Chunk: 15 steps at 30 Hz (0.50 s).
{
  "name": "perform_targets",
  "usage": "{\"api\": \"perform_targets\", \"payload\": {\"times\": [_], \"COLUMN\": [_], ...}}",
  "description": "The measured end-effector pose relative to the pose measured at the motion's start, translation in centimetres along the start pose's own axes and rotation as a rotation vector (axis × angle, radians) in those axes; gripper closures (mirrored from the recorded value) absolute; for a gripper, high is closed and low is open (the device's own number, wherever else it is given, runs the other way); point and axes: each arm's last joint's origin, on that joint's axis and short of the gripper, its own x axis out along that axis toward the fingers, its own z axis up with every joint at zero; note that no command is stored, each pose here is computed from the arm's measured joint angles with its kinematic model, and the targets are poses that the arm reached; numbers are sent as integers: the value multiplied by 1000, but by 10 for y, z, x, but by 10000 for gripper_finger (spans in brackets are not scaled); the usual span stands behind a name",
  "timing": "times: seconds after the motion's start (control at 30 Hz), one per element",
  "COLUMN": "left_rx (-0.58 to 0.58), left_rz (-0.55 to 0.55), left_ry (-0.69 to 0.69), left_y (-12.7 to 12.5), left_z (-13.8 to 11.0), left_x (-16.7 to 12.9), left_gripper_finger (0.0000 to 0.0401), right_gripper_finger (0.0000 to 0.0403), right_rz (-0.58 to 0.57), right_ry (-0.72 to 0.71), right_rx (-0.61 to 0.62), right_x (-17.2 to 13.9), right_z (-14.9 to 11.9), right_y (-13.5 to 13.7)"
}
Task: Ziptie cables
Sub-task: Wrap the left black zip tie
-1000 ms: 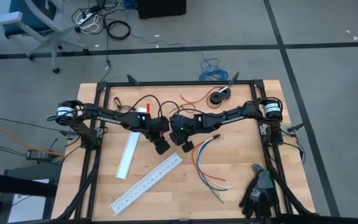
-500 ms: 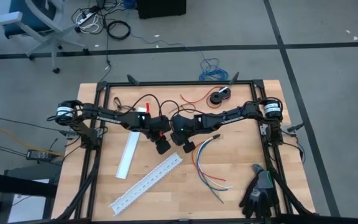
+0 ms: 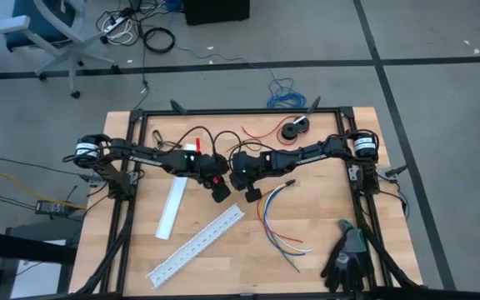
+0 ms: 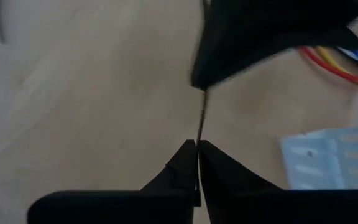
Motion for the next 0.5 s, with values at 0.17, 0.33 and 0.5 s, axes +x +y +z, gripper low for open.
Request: {"api": "perform_targets", "payload": {"times": [0.17, 0.33, 0.5], "left_rx": [41, 82, 99], "left_rz": [-5, 52, 133], "left_ry": [-20, -79, -118], "left_y": [-1, 0, 2], "left_z": [2, 5, 6], "left_x": [0, 0, 0], "left_gripper_finger": [342, 306, 287], "right_gripper_finger": [403, 403, 403], "right_rz": [13, 11, 12], "right_ry": [-5, -4, 45], "right_rx": [18, 46, 122], "right_x": [0, 0, 0], "right_z": [0, -1, -11], "right_y": [0, -2, -11]}}
